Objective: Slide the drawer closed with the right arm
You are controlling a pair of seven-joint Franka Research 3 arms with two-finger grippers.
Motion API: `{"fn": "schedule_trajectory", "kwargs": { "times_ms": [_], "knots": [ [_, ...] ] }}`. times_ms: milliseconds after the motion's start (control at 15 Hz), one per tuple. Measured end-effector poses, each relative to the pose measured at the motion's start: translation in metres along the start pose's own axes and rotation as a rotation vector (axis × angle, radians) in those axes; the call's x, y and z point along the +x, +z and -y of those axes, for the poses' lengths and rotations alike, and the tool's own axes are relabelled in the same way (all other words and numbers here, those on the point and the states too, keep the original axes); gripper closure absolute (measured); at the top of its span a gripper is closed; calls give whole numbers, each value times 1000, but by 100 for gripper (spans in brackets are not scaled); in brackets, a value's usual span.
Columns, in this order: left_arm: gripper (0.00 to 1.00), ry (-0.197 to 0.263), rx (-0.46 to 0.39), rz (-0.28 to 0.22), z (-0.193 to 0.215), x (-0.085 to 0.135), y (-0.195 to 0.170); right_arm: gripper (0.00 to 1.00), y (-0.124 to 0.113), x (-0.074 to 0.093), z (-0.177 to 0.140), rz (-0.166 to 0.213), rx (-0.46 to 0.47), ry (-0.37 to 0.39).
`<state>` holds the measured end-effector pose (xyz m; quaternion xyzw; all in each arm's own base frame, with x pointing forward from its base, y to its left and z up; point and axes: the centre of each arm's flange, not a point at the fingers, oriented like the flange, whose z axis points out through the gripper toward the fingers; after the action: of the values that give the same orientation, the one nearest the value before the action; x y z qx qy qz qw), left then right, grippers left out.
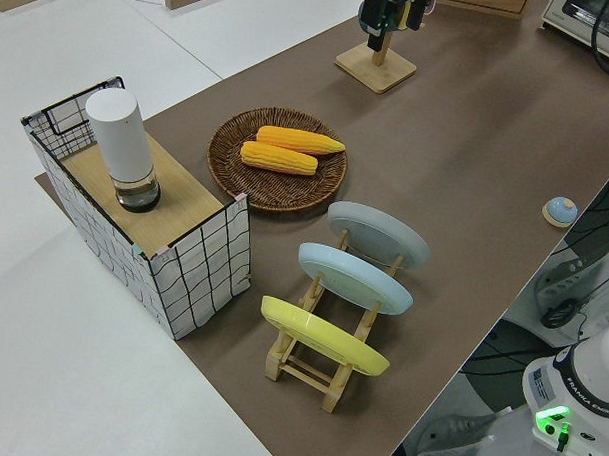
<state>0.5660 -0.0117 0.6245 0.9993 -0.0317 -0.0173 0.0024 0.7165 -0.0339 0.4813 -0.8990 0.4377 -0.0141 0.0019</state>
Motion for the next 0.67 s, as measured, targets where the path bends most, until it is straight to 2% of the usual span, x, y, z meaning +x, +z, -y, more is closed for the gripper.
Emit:
{"fn": "schedule_trajectory", "kwargs": {
  "times_ms": [333,533,667],
  "knots": [
    [0,0,0,0,0,0,0,99,-7,-8,8,-6,14,-21],
    [0,0,0,0,0,0,0,99,-10,-28,24,-8,8,-58],
    [0,0,0,0,0,0,0,99,-16,-48,37,-27,-7,-99]
  ]
}}
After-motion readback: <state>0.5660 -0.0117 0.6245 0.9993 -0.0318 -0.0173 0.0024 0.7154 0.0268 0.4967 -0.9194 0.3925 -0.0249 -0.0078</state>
